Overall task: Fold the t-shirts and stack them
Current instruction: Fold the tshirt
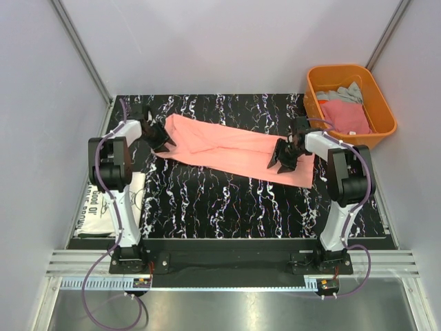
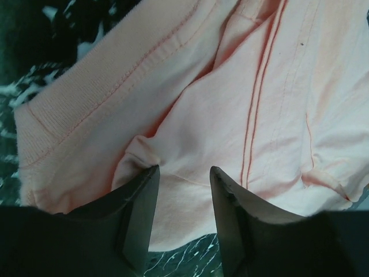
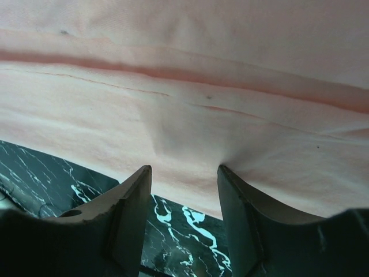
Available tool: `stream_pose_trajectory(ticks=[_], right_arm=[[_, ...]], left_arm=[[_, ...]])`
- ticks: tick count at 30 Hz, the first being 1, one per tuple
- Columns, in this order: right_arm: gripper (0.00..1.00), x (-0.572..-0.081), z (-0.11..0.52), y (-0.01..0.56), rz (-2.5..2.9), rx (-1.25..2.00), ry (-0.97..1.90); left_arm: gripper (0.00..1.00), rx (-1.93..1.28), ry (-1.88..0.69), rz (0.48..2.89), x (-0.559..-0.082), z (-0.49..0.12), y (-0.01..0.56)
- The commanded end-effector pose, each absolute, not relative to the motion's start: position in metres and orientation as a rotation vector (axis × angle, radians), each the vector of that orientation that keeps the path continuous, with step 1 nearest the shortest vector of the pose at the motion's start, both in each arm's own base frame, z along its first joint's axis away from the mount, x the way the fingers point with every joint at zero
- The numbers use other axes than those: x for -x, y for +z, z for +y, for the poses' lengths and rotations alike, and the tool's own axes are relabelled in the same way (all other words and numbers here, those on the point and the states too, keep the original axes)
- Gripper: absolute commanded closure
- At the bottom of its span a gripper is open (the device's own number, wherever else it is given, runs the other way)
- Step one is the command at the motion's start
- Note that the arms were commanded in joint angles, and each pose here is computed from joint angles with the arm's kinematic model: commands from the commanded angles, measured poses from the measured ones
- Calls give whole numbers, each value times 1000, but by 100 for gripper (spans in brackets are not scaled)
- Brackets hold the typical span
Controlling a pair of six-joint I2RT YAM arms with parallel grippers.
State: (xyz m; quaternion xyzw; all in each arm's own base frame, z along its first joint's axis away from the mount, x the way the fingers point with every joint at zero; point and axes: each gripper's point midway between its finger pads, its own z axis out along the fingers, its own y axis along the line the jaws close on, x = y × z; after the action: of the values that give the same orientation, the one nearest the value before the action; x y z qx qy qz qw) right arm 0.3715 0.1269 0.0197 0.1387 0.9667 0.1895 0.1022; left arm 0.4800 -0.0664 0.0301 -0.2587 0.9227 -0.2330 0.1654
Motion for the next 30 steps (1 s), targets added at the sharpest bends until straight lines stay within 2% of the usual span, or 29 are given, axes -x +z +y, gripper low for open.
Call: stream_pose_trajectory(ticks=[1, 7, 10, 13, 16, 17, 20, 23, 27, 30], right_arm=[[43, -320, 121, 2, 3001, -429, 526], [43, -283, 137, 21, 3004, -467, 670], [40, -288, 139, 42, 2938, -475, 701], [36, -300, 143, 65, 2890, -448, 724], [33, -312, 144, 81, 2854, -400, 731], [29, -316, 146, 84, 2845, -392, 741], [24, -334, 164, 92, 2786, -364, 849], [23, -361, 199, 103, 2723, -272, 902], [23, -385, 252, 119, 2655, -119, 914], [26, -393, 285, 123, 2638, -28, 936]], left_arm=[[52, 789, -448, 2733, -430, -30, 24], [49, 654, -408, 2659, -424, -18, 66], [42, 603, -456, 2576, -434, -29, 103], [41, 624, -590, 2515, -441, -49, 124], [42, 651, -735, 2455, -450, -68, 125], [44, 652, -762, 2449, -452, -73, 123], [44, 658, -784, 2434, -469, -75, 112], [40, 622, -775, 2421, -485, -73, 112], [40, 635, -762, 2447, -503, -71, 89], [45, 631, -765, 2443, -516, -70, 81]])
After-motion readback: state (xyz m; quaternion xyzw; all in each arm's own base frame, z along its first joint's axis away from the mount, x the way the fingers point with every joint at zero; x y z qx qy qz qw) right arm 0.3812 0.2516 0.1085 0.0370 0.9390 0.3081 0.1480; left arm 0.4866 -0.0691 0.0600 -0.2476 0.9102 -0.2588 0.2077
